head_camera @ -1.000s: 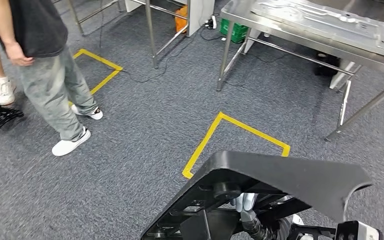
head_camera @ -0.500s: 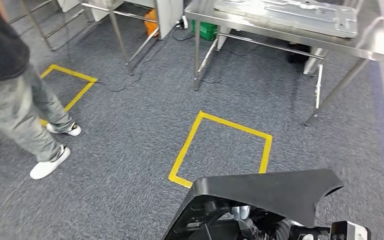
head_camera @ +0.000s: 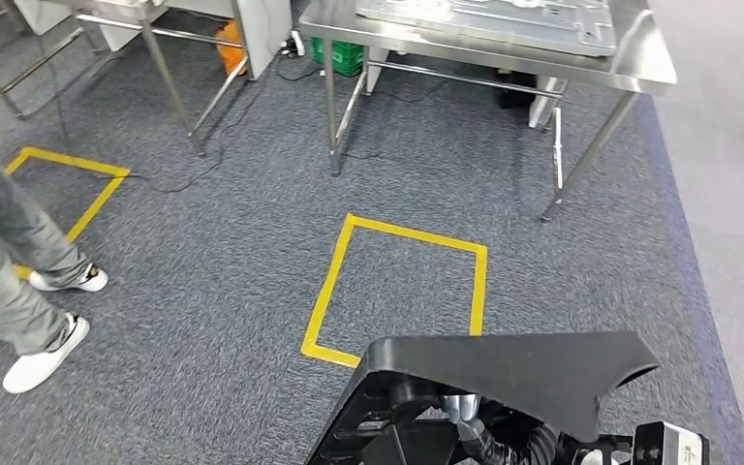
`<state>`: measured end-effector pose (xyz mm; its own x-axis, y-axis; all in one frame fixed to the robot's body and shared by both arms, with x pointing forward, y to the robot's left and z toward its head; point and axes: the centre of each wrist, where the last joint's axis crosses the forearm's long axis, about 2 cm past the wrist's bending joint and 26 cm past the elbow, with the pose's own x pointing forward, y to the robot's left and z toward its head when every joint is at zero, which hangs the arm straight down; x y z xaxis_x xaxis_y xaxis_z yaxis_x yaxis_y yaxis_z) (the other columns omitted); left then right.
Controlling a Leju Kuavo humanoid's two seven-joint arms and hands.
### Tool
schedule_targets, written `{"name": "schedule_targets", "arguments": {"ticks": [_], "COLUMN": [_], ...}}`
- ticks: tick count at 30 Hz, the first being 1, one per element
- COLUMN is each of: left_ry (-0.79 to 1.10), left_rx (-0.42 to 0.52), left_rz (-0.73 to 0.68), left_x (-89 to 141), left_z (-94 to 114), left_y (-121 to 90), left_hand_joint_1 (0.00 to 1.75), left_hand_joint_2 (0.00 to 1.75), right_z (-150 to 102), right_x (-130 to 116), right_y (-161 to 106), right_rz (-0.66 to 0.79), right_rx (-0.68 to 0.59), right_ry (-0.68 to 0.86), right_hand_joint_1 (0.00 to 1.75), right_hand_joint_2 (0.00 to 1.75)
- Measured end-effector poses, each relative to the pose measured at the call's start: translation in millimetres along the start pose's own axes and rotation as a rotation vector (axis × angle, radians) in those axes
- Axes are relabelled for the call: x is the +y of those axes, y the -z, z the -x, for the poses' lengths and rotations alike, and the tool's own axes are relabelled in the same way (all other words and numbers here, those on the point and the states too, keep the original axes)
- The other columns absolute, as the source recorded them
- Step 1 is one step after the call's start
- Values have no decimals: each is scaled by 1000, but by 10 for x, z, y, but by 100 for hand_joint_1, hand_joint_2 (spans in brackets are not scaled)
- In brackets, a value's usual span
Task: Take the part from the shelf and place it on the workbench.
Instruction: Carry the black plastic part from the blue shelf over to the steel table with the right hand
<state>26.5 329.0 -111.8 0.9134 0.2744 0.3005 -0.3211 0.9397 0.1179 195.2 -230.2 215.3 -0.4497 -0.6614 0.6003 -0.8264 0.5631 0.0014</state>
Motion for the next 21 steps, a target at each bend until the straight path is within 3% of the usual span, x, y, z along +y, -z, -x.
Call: {"name": "schedule_targets", "arguments": {"ticks": [21], "left_ry": [-6], "left_rx": [-7], "left_rz": [17], "left_x": [13], "left_z": [4], "left_y": [1], "left_hand_joint_1": [0], "left_hand_joint_2": [175], "right_z": [-5], "right_x": [-67], "right_y": [47], "right_rz": [-17], "right_rx": [7], "right_ry": [5], "right_hand_joint_1": [147], "right_hand_joint_2": [175]}}
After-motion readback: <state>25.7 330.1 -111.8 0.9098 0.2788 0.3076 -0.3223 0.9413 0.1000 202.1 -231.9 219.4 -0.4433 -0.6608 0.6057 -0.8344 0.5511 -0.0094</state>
